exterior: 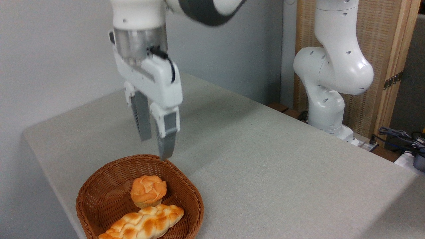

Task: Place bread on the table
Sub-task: 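Lower the open gripper down onto the round orange bun in the basket, then close the gripper on the round bun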

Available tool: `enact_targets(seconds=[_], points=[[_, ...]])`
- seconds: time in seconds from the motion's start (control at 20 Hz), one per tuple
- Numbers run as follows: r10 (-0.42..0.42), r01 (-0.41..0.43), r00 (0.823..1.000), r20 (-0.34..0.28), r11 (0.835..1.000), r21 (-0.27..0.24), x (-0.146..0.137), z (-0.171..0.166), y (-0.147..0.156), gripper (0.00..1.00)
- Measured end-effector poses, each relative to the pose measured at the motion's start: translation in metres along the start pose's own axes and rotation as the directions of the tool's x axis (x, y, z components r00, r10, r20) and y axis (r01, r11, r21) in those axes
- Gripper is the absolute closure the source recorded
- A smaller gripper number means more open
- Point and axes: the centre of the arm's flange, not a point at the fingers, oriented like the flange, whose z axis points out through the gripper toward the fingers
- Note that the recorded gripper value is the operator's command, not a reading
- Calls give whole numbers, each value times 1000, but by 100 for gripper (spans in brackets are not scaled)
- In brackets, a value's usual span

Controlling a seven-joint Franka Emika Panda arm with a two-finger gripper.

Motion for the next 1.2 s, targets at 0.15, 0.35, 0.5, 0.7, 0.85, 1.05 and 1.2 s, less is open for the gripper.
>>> enact_targets(seconds=[0.15,0.35,0.5,0.7,0.85,1.05,1.2], points=[[42,-42,999,-14,999,13,8,42,8,0],[77,-77,997,-6,997,-4,18,76,19,0],[91,-91,996,-13,996,-2,28,96,21,0],[106,-106,994,-6,994,-12,30,121,23,14],[130,-130,991,-9,992,6,33,135,29,67],[153,-152,988,-15,988,23,32,145,32,72],[171,-171,985,-15,985,24,32,145,32,72]])
